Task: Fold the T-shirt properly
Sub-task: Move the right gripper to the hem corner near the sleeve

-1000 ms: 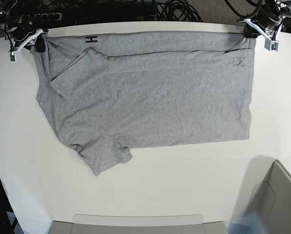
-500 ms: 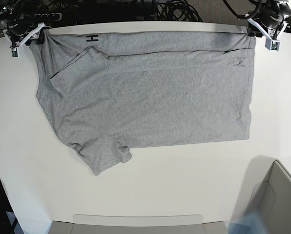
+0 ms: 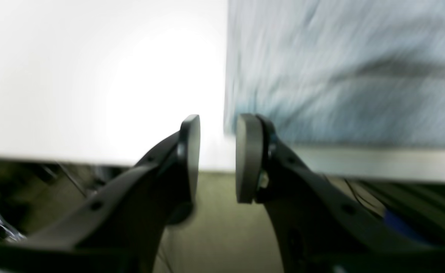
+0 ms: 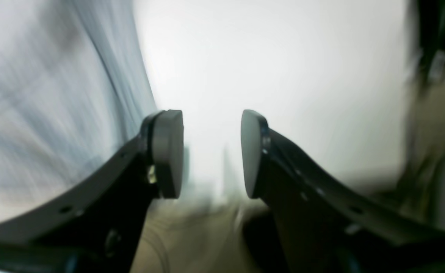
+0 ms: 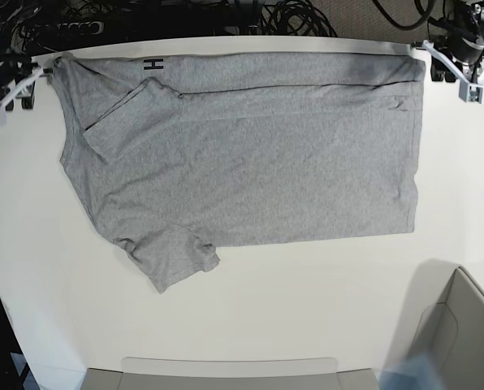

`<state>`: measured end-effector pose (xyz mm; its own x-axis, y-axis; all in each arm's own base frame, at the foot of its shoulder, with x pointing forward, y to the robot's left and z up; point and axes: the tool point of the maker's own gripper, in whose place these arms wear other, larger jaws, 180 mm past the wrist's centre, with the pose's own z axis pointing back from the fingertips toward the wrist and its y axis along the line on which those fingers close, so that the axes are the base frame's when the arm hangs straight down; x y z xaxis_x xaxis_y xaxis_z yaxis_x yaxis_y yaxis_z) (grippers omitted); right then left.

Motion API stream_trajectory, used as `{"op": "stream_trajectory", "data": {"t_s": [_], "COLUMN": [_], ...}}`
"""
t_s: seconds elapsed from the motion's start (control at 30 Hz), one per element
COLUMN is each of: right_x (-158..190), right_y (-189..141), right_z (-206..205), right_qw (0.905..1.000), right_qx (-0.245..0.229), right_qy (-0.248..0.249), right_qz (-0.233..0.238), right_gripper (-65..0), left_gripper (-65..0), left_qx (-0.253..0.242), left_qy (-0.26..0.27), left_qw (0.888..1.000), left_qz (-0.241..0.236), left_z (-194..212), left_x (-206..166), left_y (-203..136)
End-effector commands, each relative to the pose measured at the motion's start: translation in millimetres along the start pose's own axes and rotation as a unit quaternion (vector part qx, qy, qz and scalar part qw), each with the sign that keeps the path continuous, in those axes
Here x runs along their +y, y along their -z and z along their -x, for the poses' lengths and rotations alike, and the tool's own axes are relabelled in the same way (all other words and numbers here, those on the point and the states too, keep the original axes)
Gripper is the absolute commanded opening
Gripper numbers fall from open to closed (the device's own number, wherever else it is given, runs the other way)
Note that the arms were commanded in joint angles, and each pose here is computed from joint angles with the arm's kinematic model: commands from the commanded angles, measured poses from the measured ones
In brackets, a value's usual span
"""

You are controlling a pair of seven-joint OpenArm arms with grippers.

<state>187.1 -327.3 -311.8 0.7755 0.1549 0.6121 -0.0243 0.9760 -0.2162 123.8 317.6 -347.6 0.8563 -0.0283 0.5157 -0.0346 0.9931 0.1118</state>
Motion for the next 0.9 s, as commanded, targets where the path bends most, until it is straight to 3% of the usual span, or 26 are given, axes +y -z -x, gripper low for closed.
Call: {"op": "stream_trajectory", "data": {"t_s": [0.0,0.07,0.2,0.3,0.57,0.73,0.87], "right_x": [11.9,37.2,80.4,110.2,130.6,143.8,140.4], "right_y": [2.5,14.8,33.2,49.9,134.5,176.3,188.4], "right_z": [-25.2,-53.5,-113.0,-146.3,-177.1,-148.4,-122.8], "right_qw": [0.9988,0.9953,0.9839,0.9796,0.9892,0.9901,0.9920], "right_qx": [-0.033,-0.054,-0.090,-0.101,-0.069,-0.038,-0.005], "right_qy": [-0.030,-0.065,-0.137,-0.153,-0.073,-0.027,0.002], "right_qz": [-0.018,-0.047,-0.070,-0.083,-0.107,-0.133,-0.126], "right_gripper": [-40.0,-41.7,-48.7,-52.8,-58.1,-58.0,-58.2], "left_gripper": [-47.9,-48.0,-48.0,-48.0,-48.0,-48.0,-48.0], "left_qx": [-0.035,-0.056,-0.049,-0.050,-0.070,-0.063,-0.062], "left_qy": [0.008,0.017,0.023,0.020,0.018,0.017,0.016], "left_qw": [0.999,0.998,0.998,0.998,0.997,0.998,0.998], "left_qz": [0.002,0.013,0.025,0.025,0.024,0.024,0.025], "left_z": [-23.9,-47.7,-76.4,-93.8,-109.0,-104.9,-104.3], "left_x": [-1.2,-10.4,-21.0,-21.5,-20.9,-19.6,-19.5], "left_y": [-0.7,7.2,16.8,18.1,17.1,19.0,19.6]}}
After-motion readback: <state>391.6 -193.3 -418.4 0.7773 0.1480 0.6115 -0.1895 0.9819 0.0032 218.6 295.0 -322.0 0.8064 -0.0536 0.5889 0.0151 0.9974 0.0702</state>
